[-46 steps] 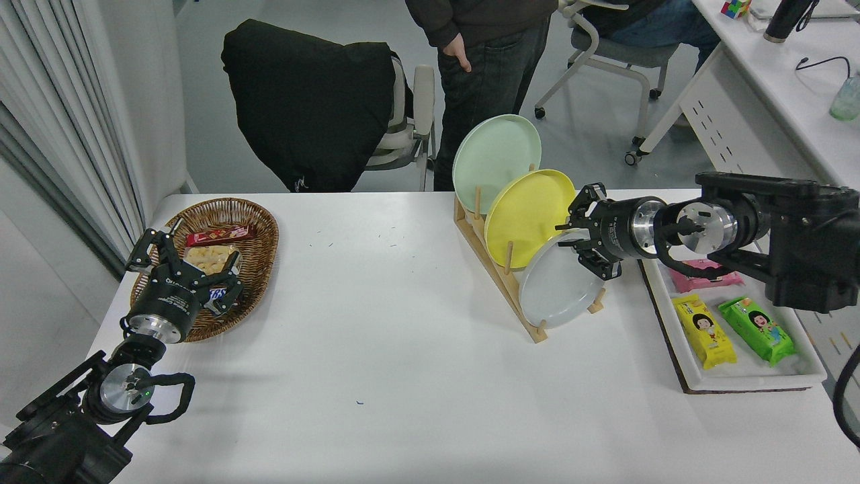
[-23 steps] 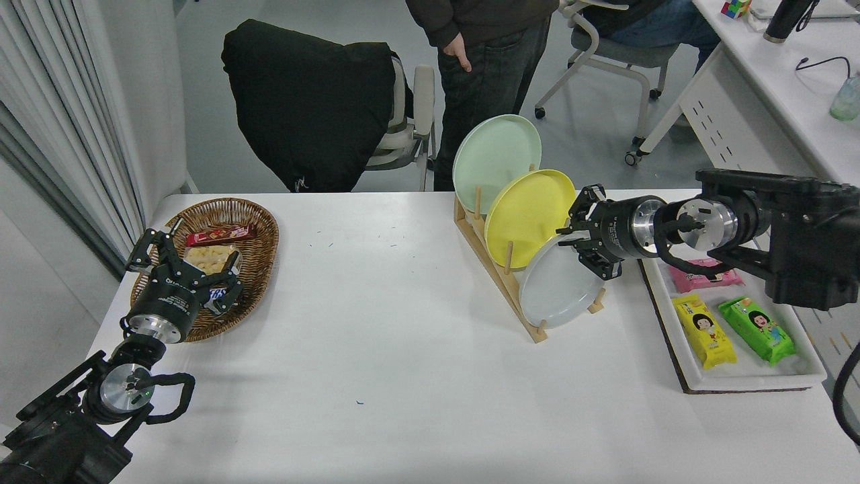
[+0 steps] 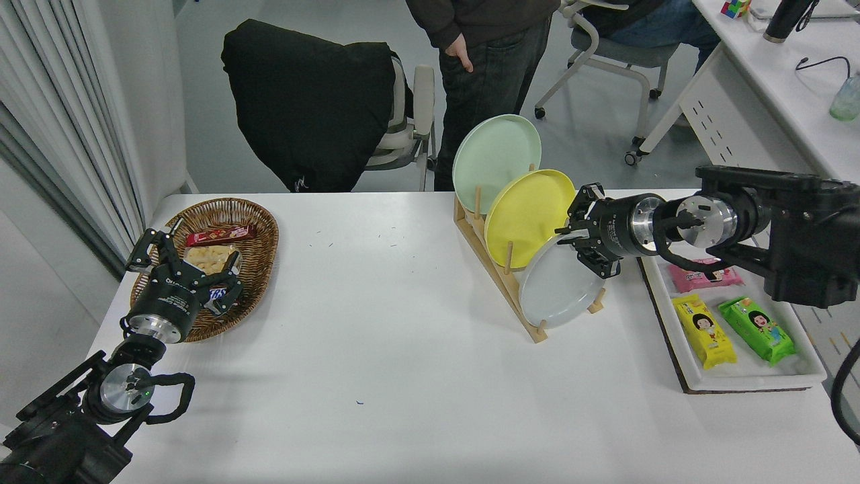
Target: Place the plate on the table
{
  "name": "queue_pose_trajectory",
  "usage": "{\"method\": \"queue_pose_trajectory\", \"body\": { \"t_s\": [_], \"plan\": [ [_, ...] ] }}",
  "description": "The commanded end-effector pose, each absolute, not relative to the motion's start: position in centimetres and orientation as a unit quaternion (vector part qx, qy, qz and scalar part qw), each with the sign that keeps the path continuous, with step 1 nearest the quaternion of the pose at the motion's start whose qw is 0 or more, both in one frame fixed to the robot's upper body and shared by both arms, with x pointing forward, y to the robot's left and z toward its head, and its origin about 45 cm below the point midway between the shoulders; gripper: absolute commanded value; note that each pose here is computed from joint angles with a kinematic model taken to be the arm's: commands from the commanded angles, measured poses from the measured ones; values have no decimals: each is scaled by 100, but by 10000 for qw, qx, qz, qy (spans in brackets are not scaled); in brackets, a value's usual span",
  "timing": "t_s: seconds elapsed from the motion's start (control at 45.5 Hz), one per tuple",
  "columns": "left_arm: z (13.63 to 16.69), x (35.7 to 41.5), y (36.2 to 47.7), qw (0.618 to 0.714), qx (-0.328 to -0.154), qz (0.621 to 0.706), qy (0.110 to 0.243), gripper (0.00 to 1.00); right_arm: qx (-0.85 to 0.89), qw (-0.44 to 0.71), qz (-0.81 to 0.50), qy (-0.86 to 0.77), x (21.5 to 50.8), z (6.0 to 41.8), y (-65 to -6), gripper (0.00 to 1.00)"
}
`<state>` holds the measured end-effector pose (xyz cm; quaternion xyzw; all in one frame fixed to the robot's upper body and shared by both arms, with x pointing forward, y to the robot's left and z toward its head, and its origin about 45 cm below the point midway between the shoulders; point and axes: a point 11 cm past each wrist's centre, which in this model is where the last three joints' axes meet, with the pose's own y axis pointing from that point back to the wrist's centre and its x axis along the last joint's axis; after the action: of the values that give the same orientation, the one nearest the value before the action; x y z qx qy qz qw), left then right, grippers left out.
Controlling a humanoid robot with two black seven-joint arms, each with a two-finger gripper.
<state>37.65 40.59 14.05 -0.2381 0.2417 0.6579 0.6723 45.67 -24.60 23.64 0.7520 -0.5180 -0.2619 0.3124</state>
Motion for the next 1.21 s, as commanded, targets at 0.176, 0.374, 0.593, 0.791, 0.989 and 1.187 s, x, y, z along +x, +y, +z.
{"method": "queue_pose_trajectory", "body": {
  "t_s": [0.176,0.374,0.593,0.791,0.989,1.187],
  "plan": [
    [1406,3765,4057,6725,-2383,6576,2418,98,7488,3200,-2675,-5152,4554,2360,-2460,7],
    [1406,3765,4057,6725,-2383,6576,2418,98,7501,3218,-2626,-5146,4581,2433,-2443,7],
    [1406,3765,4057,6725,-2383,6576,2418,98,7477,3305,-2609,-5136,4605,2534,-2450,7],
    [1405,3765,4059,6721,-2379,6582,2417,98,7436,3419,-2696,-5075,4597,2587,-2443,0],
    [1402,3764,4063,6717,-2375,6587,2418,98,7430,3452,-2720,-5048,4632,2783,-2444,0],
    [1406,3765,4057,6725,-2383,6576,2418,98,7491,3378,-2796,-4966,4654,2911,-2360,0]
  ]
}}
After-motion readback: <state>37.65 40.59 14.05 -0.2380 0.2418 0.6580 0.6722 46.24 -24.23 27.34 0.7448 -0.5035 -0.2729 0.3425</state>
